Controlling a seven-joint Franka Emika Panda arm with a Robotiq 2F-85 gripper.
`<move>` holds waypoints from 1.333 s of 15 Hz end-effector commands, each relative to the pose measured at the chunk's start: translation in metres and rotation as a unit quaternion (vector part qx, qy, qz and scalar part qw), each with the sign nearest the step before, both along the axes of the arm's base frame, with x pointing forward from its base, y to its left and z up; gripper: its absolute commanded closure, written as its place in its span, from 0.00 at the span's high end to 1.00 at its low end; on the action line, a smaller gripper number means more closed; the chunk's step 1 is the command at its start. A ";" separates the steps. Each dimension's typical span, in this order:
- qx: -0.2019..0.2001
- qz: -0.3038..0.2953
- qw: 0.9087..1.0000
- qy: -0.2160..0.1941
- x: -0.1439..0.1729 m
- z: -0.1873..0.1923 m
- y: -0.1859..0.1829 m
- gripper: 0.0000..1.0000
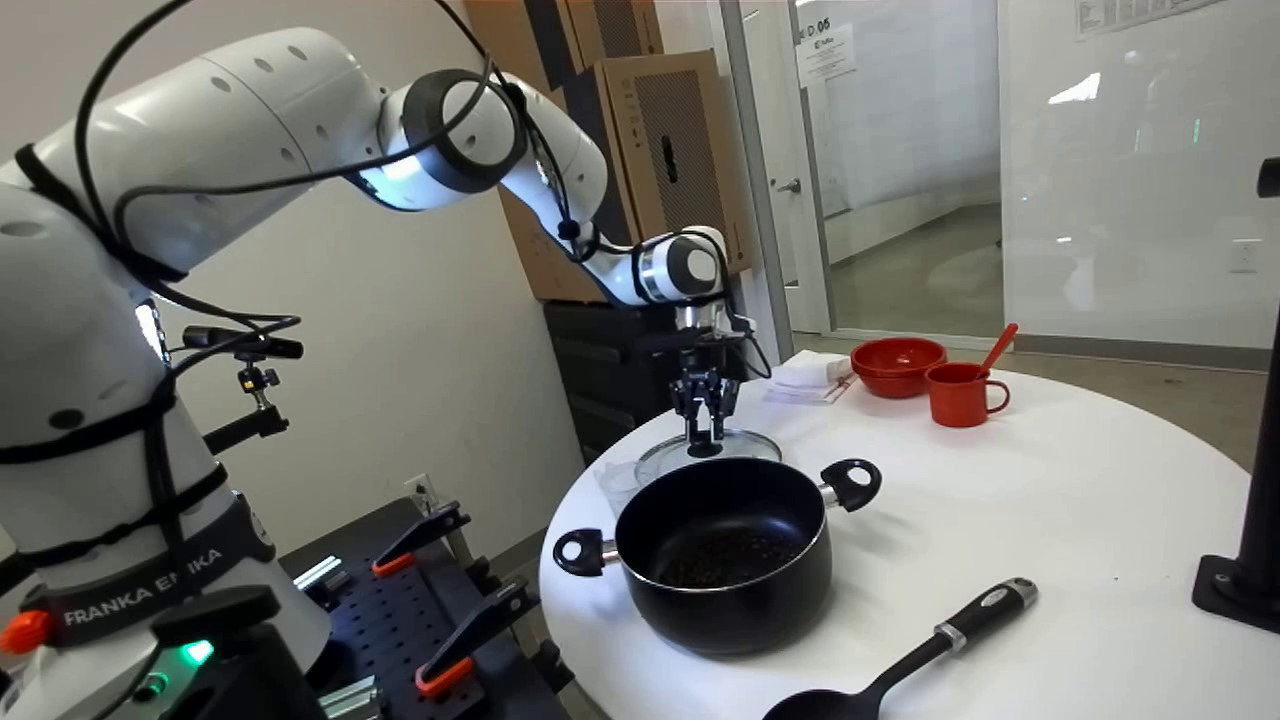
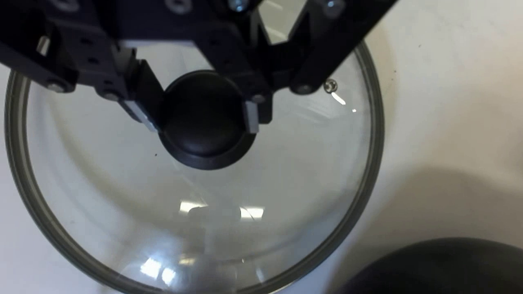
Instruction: Put the glass lid on top of the black pot
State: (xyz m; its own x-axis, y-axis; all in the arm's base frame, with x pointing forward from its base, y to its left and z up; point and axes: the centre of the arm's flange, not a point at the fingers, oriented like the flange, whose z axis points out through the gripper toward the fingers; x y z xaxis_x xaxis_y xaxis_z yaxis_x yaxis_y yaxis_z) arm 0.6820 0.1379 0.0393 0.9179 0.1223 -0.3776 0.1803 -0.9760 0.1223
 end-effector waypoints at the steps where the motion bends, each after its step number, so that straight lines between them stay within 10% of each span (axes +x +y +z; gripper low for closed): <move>1: 0.002 -0.007 1.000 -0.016 -0.003 0.043 0.009 0.25; 20: 0.012 -0.045 0.988 -0.145 0.016 0.252 -0.012 0.25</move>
State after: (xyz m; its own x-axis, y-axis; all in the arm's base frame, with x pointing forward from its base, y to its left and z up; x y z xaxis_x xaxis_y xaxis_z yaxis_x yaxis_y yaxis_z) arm 0.7294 0.1446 0.2557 0.9934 0.0757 -0.0867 0.0858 -0.9890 0.1204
